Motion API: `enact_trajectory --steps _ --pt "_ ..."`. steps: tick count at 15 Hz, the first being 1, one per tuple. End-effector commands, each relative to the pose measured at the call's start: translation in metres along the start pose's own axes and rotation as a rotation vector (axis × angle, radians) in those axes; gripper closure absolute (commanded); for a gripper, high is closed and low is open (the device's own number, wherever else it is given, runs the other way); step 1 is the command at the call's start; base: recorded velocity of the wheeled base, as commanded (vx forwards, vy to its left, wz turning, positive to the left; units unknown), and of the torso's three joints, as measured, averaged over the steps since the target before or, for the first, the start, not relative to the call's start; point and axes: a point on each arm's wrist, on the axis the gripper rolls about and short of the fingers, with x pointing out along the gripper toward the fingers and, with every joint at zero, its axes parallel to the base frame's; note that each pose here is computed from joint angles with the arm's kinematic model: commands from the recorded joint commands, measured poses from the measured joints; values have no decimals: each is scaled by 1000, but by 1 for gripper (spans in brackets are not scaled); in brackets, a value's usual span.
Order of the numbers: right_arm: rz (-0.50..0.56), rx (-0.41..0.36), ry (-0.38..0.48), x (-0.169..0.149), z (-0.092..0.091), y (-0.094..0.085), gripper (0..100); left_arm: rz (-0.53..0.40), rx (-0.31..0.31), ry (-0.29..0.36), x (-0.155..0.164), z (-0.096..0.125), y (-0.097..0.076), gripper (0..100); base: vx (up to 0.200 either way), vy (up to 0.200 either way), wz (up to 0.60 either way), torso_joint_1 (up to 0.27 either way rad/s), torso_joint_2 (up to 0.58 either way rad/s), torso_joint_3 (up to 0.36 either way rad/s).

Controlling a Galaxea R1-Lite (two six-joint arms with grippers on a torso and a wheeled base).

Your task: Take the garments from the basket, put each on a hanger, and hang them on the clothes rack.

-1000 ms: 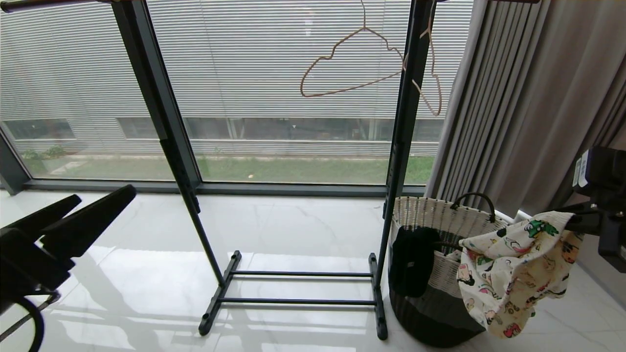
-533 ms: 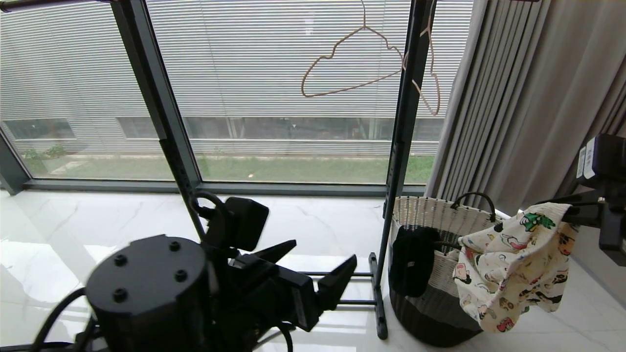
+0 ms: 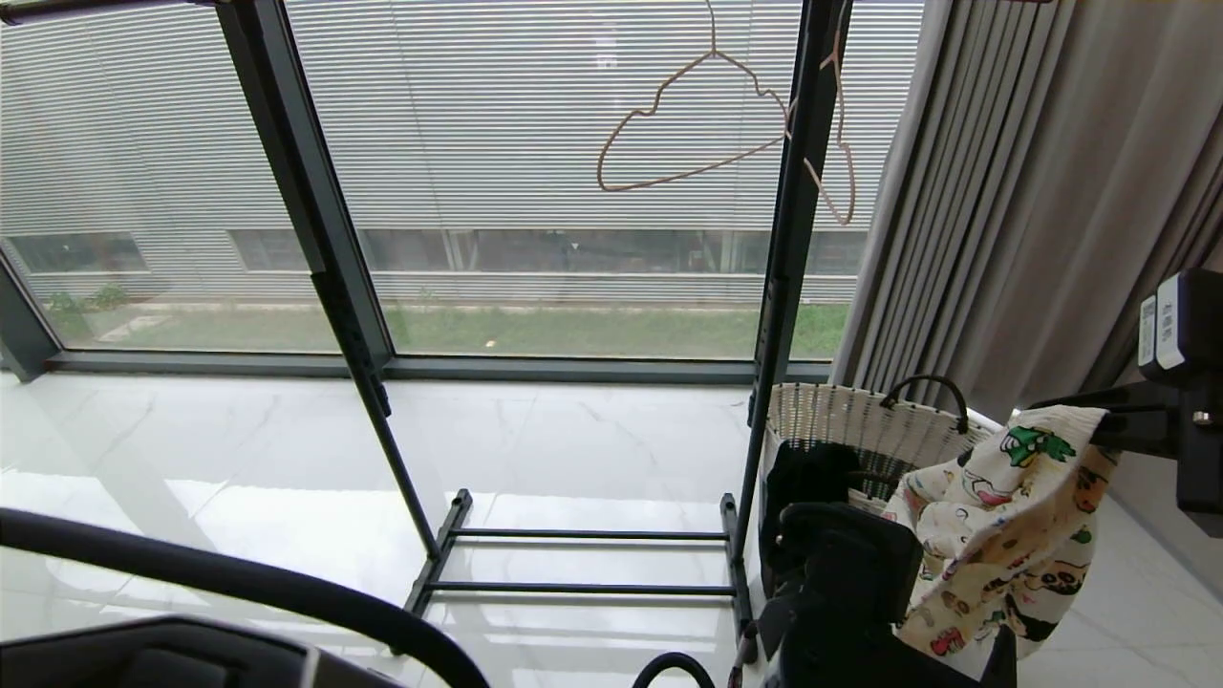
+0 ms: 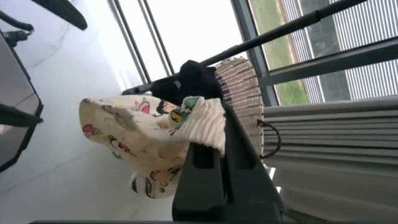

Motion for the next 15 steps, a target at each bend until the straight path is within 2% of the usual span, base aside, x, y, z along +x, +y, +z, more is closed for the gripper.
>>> enact_trajectory --steps 1,5,6,7,10,12,15 --pt "11 -9 -10 0 2 2 100 31 16 45 31 -29 5 0 0 0 0 0 0 0" --pt "13 -7 -10 1 2 2 100 117 3 50 40 -31 32 0 0 0 0 0 0 0" --pt "12 -7 -9 1 2 2 100 124 1 49 39 -31 34 0 0 0 0 0 0 0" --pt "15 -6 -7 2 1 2 100 120 -6 32 34 -27 34 0 0 0 0 0 0 0" --pt "22 -6 -5 5 2 1 100 57 -14 -28 17 -36 26 0 0 0 0 0 0 0" --pt "33 -12 -13 6 3 3 100 35 -9 -20 7 -46 25 0 0 0 0 0 0 0" --pt "39 -14 -15 7 4 3 100 30 -12 -29 4 -48 25 0 0 0 0 0 0 0"
